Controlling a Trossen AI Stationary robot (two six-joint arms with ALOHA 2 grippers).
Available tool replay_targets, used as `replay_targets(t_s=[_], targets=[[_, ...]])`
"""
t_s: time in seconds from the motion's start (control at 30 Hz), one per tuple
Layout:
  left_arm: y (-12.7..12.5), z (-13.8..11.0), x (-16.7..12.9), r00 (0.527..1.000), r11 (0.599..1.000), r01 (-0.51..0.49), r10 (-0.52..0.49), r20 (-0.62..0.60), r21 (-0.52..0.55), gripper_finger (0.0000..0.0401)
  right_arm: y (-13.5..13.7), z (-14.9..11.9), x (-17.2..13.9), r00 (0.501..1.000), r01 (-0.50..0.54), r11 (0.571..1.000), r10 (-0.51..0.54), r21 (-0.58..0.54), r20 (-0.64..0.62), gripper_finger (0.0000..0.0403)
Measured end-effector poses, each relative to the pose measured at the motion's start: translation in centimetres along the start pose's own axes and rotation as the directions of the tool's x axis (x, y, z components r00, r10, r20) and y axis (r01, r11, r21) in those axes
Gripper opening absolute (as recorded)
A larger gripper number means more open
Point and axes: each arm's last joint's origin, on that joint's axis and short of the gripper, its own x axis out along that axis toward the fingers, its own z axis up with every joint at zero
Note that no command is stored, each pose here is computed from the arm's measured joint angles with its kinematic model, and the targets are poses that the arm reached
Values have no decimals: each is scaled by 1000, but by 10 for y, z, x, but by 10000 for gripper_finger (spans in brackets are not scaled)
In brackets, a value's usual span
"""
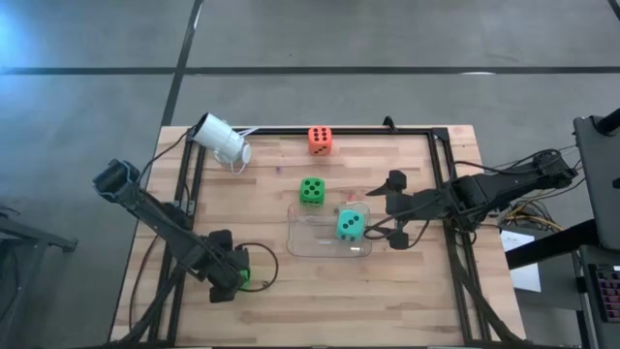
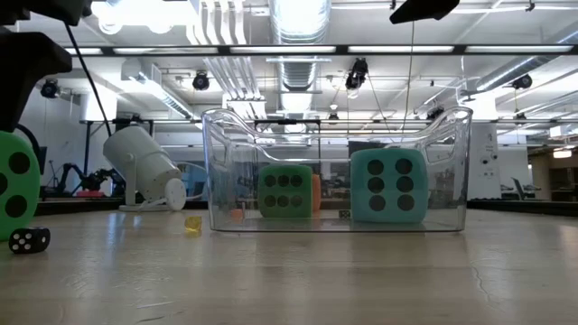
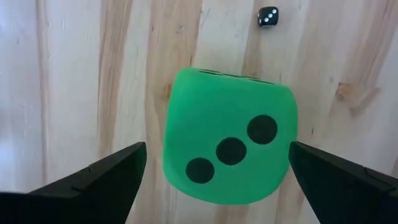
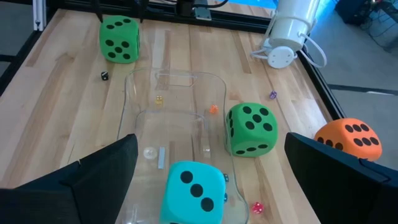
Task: Pick & Place Dice
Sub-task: Put the bottom large green die into the transparent bin
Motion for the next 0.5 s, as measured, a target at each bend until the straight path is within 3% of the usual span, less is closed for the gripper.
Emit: replay_targets(t_s=[0.5], targets=[[-5, -5, 5, 1000, 999, 19, -19, 5, 50, 400, 0, 0, 0, 1000, 0, 1000, 0, 0, 0, 400]])
